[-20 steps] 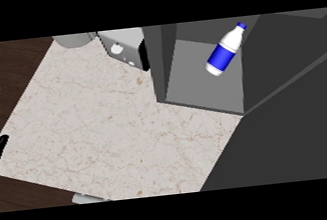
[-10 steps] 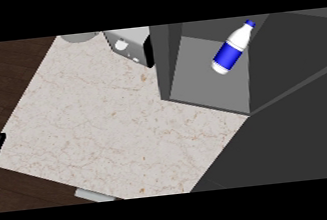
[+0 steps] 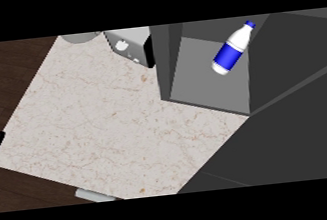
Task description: Pick up the bottled water, place it into the cabinet and close the cabinet
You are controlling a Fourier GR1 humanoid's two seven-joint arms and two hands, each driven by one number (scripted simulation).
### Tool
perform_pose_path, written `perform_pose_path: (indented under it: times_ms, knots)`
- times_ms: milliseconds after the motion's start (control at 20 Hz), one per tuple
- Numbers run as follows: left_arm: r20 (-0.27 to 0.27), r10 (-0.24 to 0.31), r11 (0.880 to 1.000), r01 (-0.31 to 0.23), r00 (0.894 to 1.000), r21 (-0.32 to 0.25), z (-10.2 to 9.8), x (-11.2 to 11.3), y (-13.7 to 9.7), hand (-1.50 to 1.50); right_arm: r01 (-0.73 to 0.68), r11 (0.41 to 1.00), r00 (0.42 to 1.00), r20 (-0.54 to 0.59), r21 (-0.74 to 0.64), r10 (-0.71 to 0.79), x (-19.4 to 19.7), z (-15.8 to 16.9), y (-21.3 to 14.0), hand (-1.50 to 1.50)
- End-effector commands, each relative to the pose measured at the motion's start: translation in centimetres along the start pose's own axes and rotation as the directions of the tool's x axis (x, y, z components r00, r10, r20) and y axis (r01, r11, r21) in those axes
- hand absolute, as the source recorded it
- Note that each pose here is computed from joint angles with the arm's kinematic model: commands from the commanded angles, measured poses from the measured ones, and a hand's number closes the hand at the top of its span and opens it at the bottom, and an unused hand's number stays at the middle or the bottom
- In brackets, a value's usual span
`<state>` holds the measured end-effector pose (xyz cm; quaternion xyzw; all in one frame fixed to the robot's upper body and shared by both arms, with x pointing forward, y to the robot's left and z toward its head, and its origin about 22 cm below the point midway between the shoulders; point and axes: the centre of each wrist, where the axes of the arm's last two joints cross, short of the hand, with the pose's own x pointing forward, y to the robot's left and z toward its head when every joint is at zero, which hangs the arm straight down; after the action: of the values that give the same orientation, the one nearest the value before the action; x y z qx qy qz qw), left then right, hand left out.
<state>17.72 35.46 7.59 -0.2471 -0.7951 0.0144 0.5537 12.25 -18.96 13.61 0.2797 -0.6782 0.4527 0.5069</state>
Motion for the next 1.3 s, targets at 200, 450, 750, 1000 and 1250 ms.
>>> perform_pose_path:
  times_ms: [200, 450, 750, 1000, 1250]
  knots:
    - [-0.013, 0.010, 1.000, -0.010, 1.000, 0.005, 0.3, -0.4, 0.2, -1.50, -0.016, 0.994, 0.992, -0.128, -0.108, 0.002, -2.1, -3.3, -2.8, 1.50]
    - [-0.014, 0.016, 1.000, -0.016, 1.000, 0.002, 0.1, -0.4, 0.4, -1.50, 0.007, 0.990, 0.986, -0.164, -0.139, -0.030, -3.1, -6.4, -5.0, 1.50]
    - [-0.006, 0.005, 1.000, -0.005, 1.000, 0.022, 0.2, 0.0, 1.3, -1.50, 0.008, 0.954, 0.988, -0.143, -0.300, -0.053, -3.0, -10.5, -8.4, 1.50]
    - [0.006, 0.011, 0.998, -0.012, 1.000, 0.058, 0.6, -0.3, 1.6, -1.50, 0.039, 0.890, 0.981, -0.154, -0.455, -0.122, -2.9, -15.3, -11.1, 1.50]
    - [0.012, 0.013, 0.998, -0.014, 1.000, 0.065, 0.7, -0.2, 2.1, -1.50, 0.038, 0.825, 0.977, -0.154, -0.564, -0.151, -1.8, -19.1, -14.4, 1.50]
